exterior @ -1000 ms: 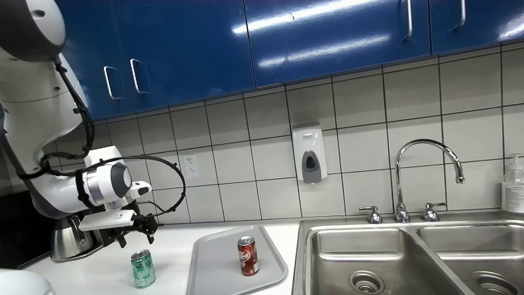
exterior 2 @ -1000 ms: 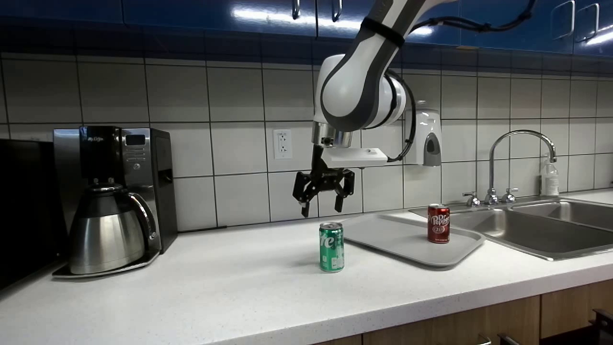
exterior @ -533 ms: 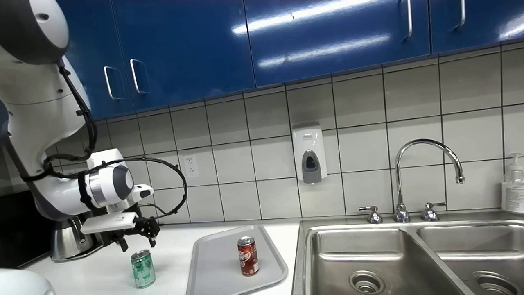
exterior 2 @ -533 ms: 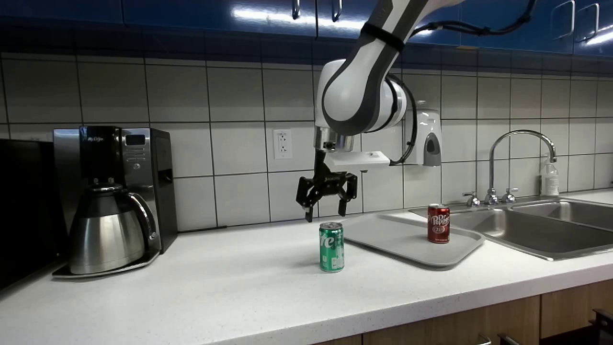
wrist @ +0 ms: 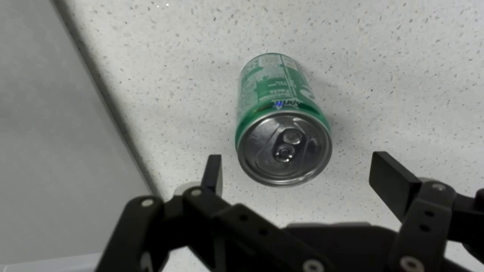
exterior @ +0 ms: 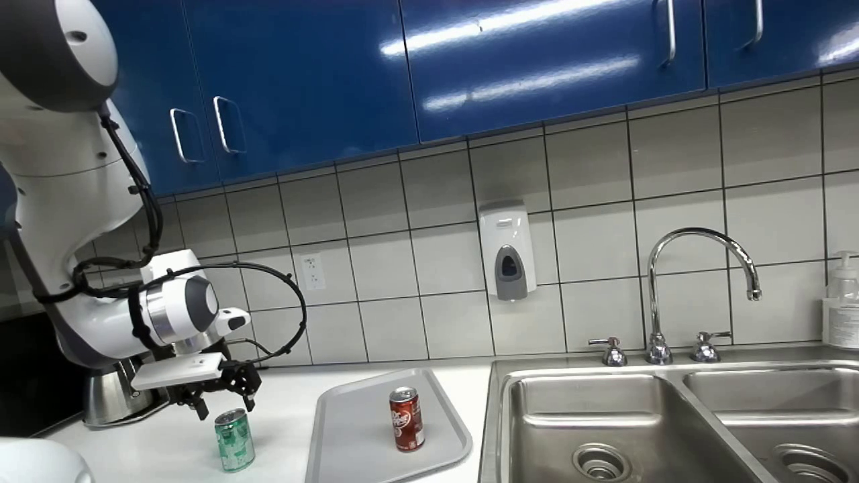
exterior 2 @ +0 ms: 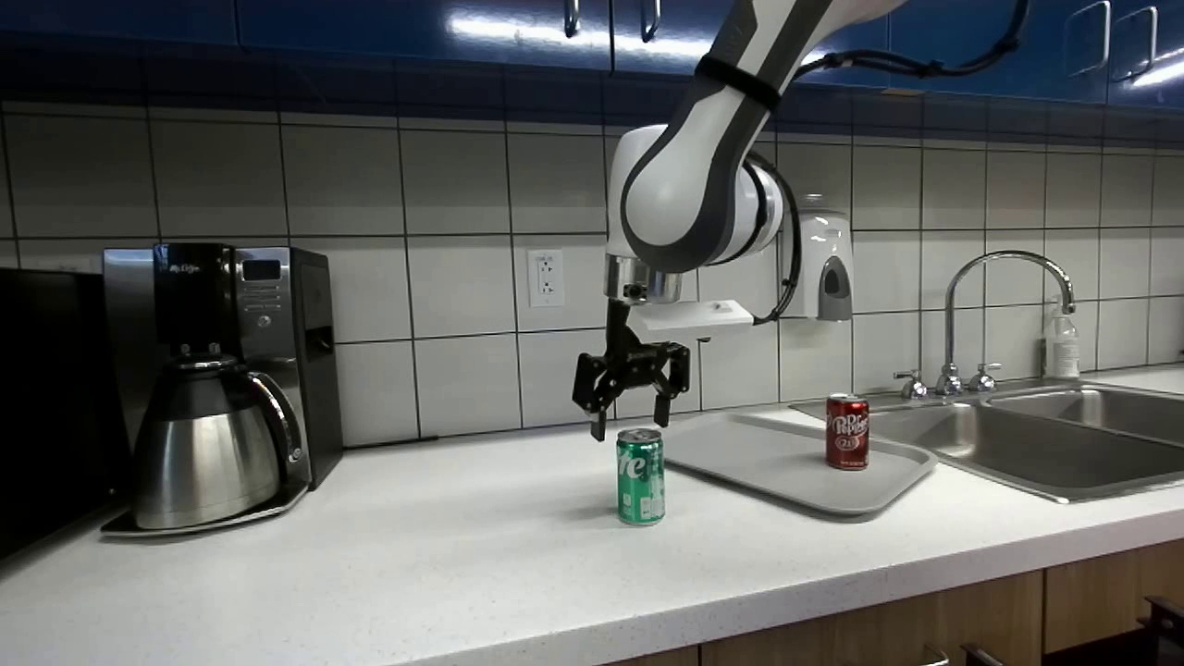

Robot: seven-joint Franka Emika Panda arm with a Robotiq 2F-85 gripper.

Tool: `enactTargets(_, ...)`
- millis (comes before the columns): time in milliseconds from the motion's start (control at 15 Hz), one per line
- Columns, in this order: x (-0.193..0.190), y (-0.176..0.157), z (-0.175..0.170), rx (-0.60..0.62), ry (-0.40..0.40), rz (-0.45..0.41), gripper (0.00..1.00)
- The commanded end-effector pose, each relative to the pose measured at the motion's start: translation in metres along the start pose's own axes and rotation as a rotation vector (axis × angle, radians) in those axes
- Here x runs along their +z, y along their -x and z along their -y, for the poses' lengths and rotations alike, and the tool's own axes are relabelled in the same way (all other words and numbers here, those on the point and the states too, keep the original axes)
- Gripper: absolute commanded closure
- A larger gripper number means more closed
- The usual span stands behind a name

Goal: Put the two soda cans onto the tray

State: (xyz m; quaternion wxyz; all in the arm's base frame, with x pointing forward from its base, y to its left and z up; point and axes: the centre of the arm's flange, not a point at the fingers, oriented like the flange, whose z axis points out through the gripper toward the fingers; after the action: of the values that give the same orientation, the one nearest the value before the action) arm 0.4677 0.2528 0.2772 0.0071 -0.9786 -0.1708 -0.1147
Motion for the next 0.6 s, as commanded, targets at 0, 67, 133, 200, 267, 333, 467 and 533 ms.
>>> enactTargets(0,0.005,-0.007,0.000,-0.020,0.037,0.017,0.00)
enactTargets(67,0.007,-0.006,0.000,-0.024,0.039,0.020,0.00)
enactTargets(133,0.008,-0.006,-0.001,-0.026,0.041,0.023,0.00)
enactTargets(200,0.010,-0.006,-0.001,-0.030,0.043,0.027,0.00)
enactTargets(267,0.012,-0.006,-0.001,-0.033,0.043,0.031,0.00)
enactTargets(333,0.014,-0.006,0.000,-0.036,0.043,0.034,0.00)
enactTargets(467,0.017,-0.005,0.001,-0.039,0.042,0.040,0.00)
enactTargets(533,0.019,-0.005,0.003,-0.042,0.041,0.044,0.00)
